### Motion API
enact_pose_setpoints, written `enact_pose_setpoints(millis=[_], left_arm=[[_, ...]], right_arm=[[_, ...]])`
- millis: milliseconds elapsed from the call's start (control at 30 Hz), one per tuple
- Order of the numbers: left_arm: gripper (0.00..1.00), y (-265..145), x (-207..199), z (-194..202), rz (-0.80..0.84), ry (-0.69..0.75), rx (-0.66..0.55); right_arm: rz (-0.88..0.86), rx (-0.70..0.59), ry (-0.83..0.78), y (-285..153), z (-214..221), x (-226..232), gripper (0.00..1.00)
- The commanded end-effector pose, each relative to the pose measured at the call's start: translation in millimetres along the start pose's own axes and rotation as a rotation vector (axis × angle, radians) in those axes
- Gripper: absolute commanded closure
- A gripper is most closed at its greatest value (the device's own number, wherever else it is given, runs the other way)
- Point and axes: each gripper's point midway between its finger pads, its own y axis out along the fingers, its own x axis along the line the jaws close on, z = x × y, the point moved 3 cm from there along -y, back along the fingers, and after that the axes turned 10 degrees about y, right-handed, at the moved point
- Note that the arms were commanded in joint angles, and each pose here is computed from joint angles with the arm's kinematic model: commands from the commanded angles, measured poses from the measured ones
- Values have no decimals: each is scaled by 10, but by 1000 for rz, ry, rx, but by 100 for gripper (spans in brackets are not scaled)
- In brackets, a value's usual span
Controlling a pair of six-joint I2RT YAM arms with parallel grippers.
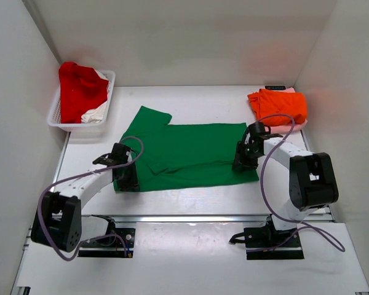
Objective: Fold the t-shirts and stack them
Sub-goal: Fold the flattened tshirt in 1/3 of the way, then grap the side of the flattened tshirt furthest away from the robot with both arms
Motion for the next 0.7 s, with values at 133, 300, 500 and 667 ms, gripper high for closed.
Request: enact_pose_setpoints(millis=[133,300,500,667], left_arm=[[59,-745,-146,-561,117,-19,-194],[55,-1503,-344,-1743,113,28,-428],[50,-1097,-354,-2667,75,-20,-454],[45,-510,-183,-3244,34,-70,-453]], right_arm=[[-10,-108,-143,-636,-209,393,55],[-88,-321,-167,-1200,-749,699,40],[-30,-390,-109,-881,-1409,611,18],[1,-442,-37,-531,-1799,538,19]])
